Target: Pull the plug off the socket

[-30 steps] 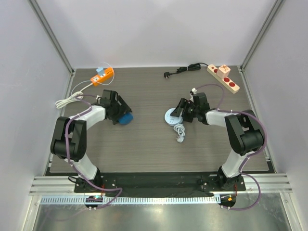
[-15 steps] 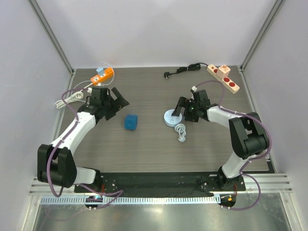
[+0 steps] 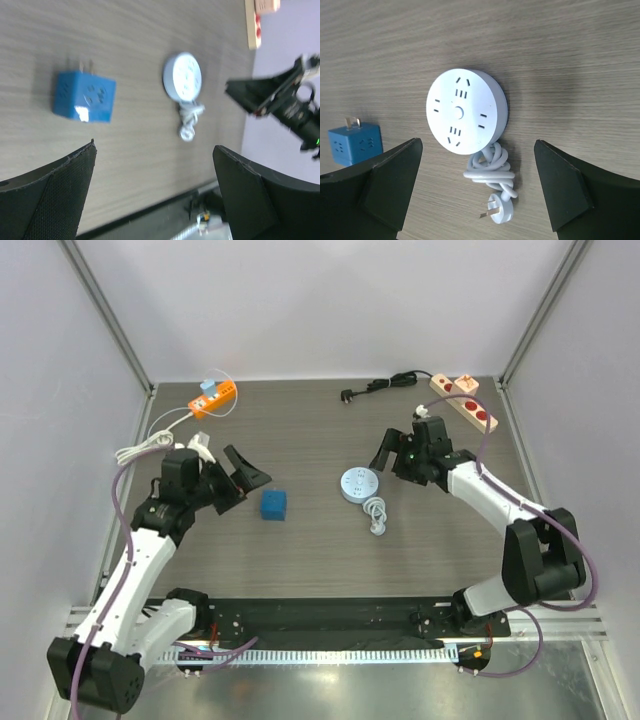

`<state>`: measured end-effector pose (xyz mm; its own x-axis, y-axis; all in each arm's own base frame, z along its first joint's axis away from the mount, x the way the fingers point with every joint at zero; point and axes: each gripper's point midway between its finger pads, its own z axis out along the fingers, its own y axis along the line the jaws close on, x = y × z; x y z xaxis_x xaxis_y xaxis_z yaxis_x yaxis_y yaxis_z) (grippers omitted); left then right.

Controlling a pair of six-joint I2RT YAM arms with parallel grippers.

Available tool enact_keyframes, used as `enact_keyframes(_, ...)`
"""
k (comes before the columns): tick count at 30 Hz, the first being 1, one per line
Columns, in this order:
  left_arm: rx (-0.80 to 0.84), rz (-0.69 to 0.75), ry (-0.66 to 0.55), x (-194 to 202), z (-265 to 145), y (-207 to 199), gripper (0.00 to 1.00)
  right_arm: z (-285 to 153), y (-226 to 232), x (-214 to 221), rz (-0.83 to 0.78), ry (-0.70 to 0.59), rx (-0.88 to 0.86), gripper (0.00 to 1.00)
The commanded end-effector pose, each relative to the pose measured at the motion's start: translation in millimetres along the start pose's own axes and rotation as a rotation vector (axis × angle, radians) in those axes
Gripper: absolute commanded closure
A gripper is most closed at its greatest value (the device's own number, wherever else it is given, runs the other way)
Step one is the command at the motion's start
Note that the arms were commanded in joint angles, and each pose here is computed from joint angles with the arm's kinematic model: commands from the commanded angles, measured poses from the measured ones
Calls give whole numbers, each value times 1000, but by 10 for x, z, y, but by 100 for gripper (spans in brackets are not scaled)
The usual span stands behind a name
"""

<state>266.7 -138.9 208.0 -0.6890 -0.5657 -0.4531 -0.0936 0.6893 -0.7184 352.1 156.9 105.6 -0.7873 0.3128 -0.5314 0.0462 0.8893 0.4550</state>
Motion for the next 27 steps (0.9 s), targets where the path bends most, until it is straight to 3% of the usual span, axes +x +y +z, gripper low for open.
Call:
enact_keyframes(1,131,-17,157,364,-153,-152,2,-349,61,-452,38,-159,58,0)
enact_keyframes(10,301,-2,262,652,-392,-334,3,-818,-82,-666,227,-351,112,1)
enact_keyframes(15,361,-68,283,742,-538,-424,3,-1060,-554,-798,325,-472,272,1)
enact_keyframes(21,421,-40,196,595,-712,-614,3,-1321,-1443,-1069,449,-580,450,1)
enact_keyframes(26,410,-25,207,440,-547,-709,4,-1148,-2074,-1355,512,-548,452,0)
enact_keyframes(27,406,-23,212,415,-503,-717,4,-1156,-2104,-1490,441,-545,449,0)
